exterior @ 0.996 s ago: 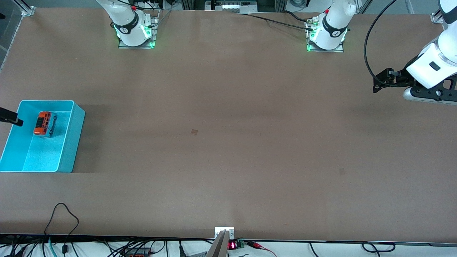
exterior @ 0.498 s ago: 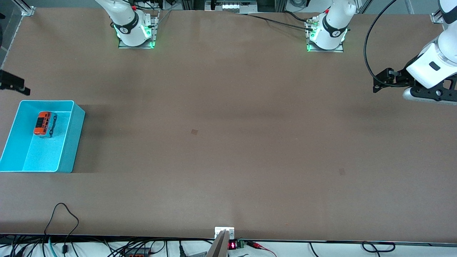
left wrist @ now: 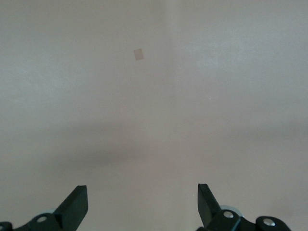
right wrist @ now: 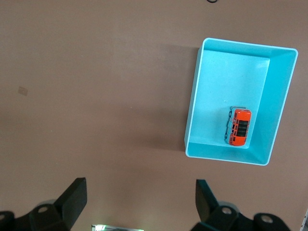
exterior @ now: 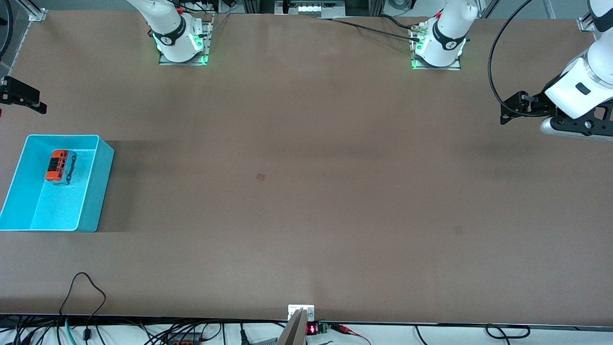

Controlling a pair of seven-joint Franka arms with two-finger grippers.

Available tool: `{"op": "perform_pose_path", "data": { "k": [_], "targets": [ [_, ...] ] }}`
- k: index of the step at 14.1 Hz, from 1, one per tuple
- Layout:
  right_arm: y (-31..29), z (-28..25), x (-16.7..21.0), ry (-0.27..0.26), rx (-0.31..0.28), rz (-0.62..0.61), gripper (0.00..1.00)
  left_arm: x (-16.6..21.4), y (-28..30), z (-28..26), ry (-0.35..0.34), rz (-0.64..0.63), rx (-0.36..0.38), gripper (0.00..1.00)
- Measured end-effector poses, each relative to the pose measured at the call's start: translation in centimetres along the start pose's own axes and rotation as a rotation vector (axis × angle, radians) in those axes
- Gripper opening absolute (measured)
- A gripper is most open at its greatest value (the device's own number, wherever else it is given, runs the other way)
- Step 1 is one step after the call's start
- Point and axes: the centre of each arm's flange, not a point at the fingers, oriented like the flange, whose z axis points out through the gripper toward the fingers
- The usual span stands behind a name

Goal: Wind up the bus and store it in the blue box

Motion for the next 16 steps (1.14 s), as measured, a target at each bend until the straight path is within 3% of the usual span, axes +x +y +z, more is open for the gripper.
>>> {"op": "perform_pose_path", "data": {
  "k": [4, 11, 16],
  "targets": [
    [0.4, 1.8, 0.1, -0.032, 0.003, 0.013, 1.00, 0.0, 0.0, 0.0, 0.000, 0.000, 0.000, 1.00],
    [0.4, 2.0, 0.1, -0.033, 0.003, 0.029, 1.00, 0.0, 0.0, 0.0, 0.000, 0.000, 0.000, 1.00],
    [0.4, 2.0, 0.1, -0.033, 0.002, 0.120, 1.00, 0.0, 0.0, 0.0, 0.000, 0.000, 0.000, 1.00]
  ]
}}
